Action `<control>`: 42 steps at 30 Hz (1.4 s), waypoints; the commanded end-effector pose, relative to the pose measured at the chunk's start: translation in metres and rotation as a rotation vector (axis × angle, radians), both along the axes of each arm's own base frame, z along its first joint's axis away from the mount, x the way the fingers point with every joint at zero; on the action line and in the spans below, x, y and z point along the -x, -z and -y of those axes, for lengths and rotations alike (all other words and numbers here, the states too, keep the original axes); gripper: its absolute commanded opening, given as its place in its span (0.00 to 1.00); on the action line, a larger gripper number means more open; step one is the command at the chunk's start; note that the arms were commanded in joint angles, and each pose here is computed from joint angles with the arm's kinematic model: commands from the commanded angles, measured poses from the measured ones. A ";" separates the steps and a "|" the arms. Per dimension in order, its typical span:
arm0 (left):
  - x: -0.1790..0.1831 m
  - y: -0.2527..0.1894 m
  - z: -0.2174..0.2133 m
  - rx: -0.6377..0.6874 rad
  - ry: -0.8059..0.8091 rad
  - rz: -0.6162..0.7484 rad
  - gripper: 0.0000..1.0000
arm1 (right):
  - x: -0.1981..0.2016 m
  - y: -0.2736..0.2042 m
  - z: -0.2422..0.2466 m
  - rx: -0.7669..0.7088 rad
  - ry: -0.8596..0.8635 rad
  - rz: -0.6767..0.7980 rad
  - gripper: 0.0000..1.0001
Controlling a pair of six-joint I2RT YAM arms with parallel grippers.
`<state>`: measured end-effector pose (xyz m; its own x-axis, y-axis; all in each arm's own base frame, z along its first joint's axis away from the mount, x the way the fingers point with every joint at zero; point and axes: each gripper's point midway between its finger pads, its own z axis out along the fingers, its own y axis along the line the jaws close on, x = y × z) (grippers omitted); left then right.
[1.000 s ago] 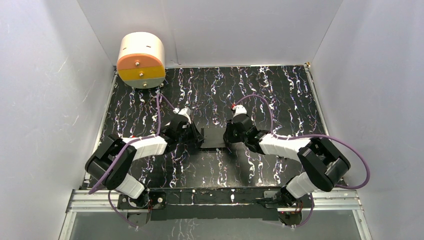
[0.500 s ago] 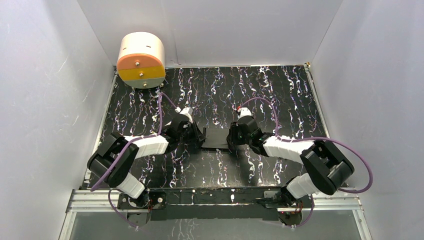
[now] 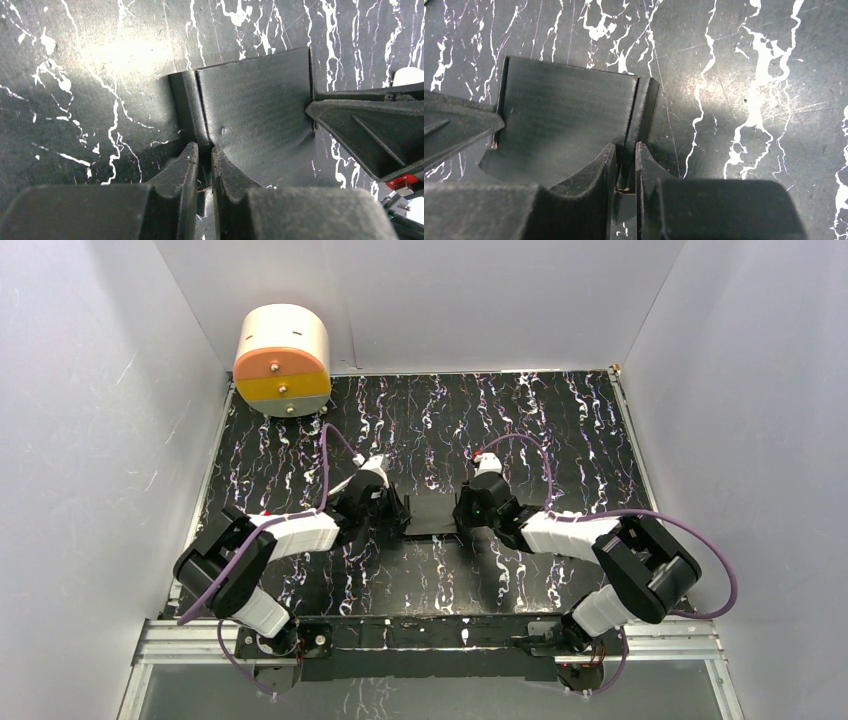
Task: Fold the paper box
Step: Close the paper box at the center of the board.
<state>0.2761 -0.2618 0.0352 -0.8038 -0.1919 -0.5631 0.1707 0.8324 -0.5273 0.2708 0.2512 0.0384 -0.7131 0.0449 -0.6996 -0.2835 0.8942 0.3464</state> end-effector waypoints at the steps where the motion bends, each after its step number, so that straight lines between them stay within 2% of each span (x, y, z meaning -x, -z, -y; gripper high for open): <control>1: 0.079 0.038 -0.001 -0.097 0.175 -0.200 0.00 | 0.064 0.039 -0.014 0.094 -0.137 -0.192 0.10; 4: 0.083 0.035 -0.009 -0.104 0.157 -0.190 0.07 | 0.067 0.033 -0.011 0.085 -0.134 -0.179 0.15; 6: 0.080 0.031 -0.016 -0.123 0.133 -0.161 0.13 | 0.058 0.020 -0.005 0.115 -0.118 -0.118 0.21; 12: 0.063 0.009 -0.022 -0.129 0.093 -0.087 0.24 | 0.031 -0.038 -0.001 0.155 -0.134 0.083 0.52; 17: 0.056 -0.015 -0.029 -0.114 0.061 -0.037 0.40 | 0.037 -0.074 -0.003 0.162 -0.290 0.213 0.77; 20: 0.050 -0.036 -0.040 -0.091 0.012 0.016 0.49 | 0.036 -0.099 -0.007 0.143 -0.359 0.337 0.84; 24: 0.045 -0.049 -0.052 -0.070 -0.028 0.032 0.58 | 0.038 -0.119 -0.018 0.142 -0.478 0.433 0.85; 30: 0.044 -0.047 -0.048 -0.037 -0.009 -0.004 0.60 | 0.047 -0.121 -0.029 0.156 -0.634 0.498 0.91; 33: 0.049 -0.042 -0.042 -0.020 0.014 -0.042 0.60 | 0.034 -0.117 -0.023 0.182 -0.538 0.488 0.94; 38: 0.056 -0.035 -0.031 0.059 0.025 -0.085 0.56 | 0.024 -0.093 -0.022 0.159 -0.398 0.343 0.81; 42: 0.061 -0.023 -0.029 0.054 0.036 -0.131 0.54 | 0.025 -0.064 -0.019 0.150 -0.322 0.243 0.74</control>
<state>0.2236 -0.2265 0.0654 -0.8469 -0.1925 -0.4956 0.1374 0.8213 -0.5537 0.2314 0.2624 0.0957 -0.4291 -0.3992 -0.8103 -0.7072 0.7066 0.0264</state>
